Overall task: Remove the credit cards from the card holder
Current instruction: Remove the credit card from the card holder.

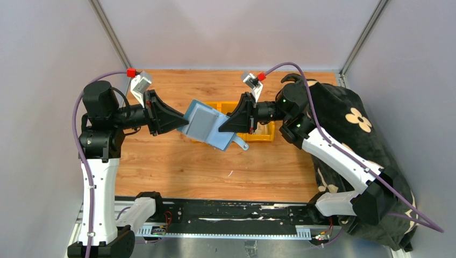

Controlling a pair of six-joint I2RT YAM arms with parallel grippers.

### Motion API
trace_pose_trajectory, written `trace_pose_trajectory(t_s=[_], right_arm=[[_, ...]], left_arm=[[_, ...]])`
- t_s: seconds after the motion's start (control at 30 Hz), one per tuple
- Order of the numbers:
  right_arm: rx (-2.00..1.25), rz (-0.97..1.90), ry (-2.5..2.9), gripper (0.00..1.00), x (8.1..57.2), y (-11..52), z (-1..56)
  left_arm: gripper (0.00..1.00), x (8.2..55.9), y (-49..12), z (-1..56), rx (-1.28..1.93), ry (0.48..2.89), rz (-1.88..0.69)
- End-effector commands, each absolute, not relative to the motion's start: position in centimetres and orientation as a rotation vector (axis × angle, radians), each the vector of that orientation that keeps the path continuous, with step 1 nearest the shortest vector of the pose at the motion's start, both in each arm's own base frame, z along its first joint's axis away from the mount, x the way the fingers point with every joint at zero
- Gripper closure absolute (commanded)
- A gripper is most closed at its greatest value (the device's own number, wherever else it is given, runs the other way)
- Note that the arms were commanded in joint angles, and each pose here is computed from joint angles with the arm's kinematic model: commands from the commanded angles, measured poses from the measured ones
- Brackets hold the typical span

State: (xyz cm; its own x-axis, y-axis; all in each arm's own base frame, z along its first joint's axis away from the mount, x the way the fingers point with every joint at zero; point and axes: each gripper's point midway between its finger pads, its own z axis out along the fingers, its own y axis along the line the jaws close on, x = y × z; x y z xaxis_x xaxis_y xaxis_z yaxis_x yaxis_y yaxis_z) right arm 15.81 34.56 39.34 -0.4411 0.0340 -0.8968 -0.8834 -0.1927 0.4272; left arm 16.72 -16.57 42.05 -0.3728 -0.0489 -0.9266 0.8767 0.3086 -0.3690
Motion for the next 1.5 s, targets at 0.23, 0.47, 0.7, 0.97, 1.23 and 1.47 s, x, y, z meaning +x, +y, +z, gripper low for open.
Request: trace_pose_trajectory(t_s=[0.23, 0.47, 0.7, 0.97, 1.23, 1.47], right_arm=[[-1.073, 1.733, 1.275, 1.0, 14.8, 34.1, 41.4], [-1.09, 1.745, 1.262, 1.0, 14.5, 34.7, 41.6], [-1.1, 1.759, 1.255, 1.0, 14.4, 35.6, 41.8], [-1.105, 1.753, 1.236, 1.0, 14.3, 35.7, 41.8], [-1.074, 1.773, 1.123, 1.0, 14.4, 36.3, 43.1], [-1.067, 1.802, 1.088, 1.0, 14.3, 36.4, 43.1]], left_arm=[[0.76, 16.7, -16.4, 41.6, 0.744, 1.603, -1.194], [0.73, 17.0, -16.4, 41.0, 0.73, 1.622, -1.202], [0.55, 16.7, -16.7, 40.4, 0.732, 1.636, -1.228], [0.56, 15.9, -16.9, 41.1, 0.776, 1.609, -1.262], [0.44, 14.7, -17.8, 40.6, 0.806, 1.623, -1.346], [0.25, 14.1, -18.1, 41.4, 0.822, 1.601, -1.385]])
